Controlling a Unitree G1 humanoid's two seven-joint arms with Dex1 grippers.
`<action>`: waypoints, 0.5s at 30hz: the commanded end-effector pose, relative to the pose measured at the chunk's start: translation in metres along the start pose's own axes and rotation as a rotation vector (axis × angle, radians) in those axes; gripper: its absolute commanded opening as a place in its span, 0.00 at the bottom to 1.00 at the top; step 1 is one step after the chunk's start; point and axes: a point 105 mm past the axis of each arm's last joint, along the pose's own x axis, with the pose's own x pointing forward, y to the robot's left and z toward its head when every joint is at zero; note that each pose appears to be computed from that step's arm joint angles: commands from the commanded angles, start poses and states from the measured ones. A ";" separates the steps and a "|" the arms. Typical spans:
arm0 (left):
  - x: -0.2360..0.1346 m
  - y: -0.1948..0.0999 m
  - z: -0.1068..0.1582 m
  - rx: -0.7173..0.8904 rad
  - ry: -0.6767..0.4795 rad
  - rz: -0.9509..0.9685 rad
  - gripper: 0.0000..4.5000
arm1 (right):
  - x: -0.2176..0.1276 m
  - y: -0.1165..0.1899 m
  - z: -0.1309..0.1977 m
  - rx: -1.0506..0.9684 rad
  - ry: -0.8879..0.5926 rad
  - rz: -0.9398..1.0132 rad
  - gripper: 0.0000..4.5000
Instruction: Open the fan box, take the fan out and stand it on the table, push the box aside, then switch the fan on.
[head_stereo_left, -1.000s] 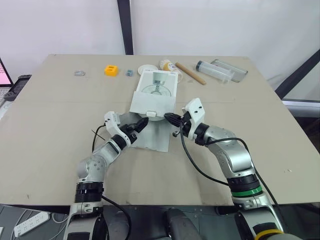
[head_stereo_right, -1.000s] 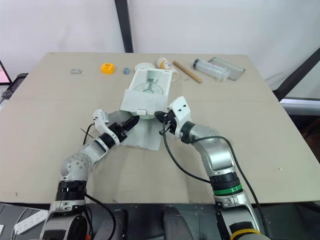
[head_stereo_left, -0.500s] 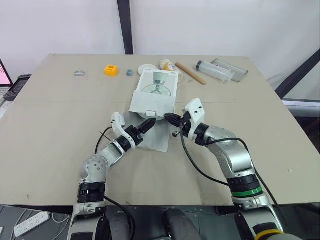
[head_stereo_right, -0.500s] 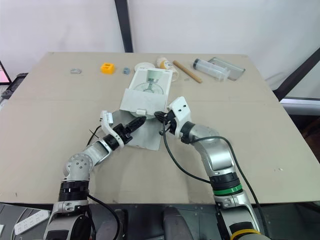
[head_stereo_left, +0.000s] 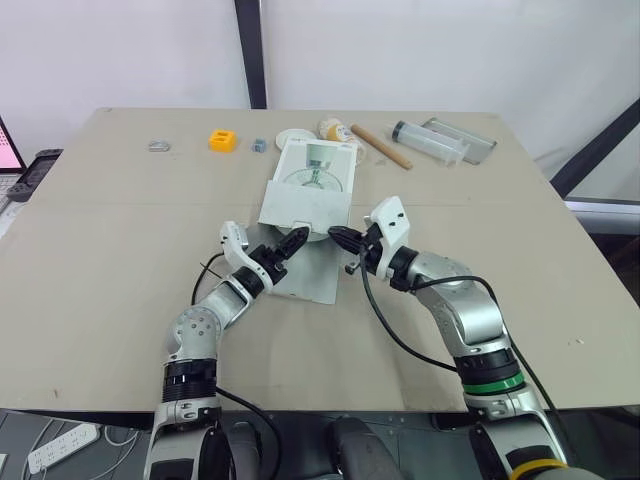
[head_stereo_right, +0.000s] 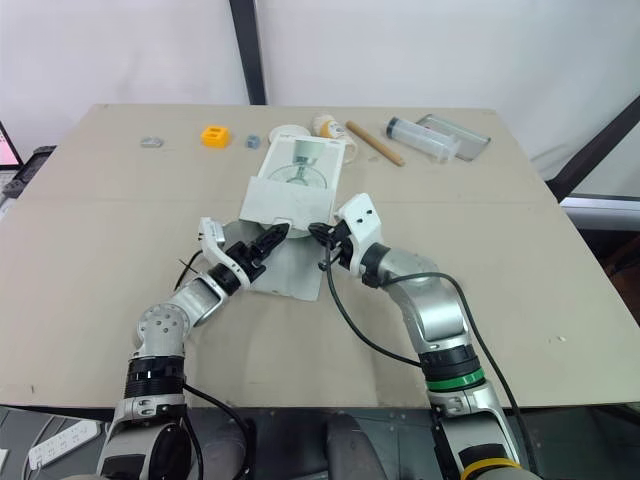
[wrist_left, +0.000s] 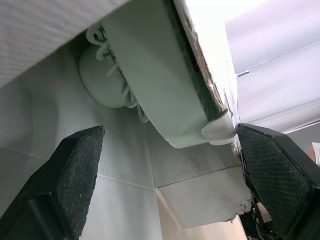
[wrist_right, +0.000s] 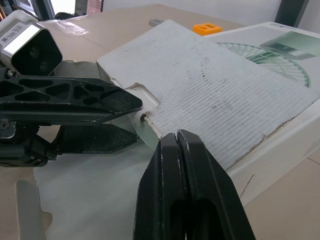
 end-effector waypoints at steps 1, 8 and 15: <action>-0.005 -0.005 0.002 0.032 0.006 -0.027 0.99 | -0.003 0.000 0.003 -0.008 -0.010 -0.009 0.00; -0.013 -0.002 -0.004 0.051 0.055 -0.027 0.99 | -0.003 0.001 0.002 -0.007 -0.006 -0.006 0.00; -0.009 0.008 -0.001 0.069 0.035 0.028 0.99 | -0.002 0.001 0.002 -0.008 -0.004 0.001 0.00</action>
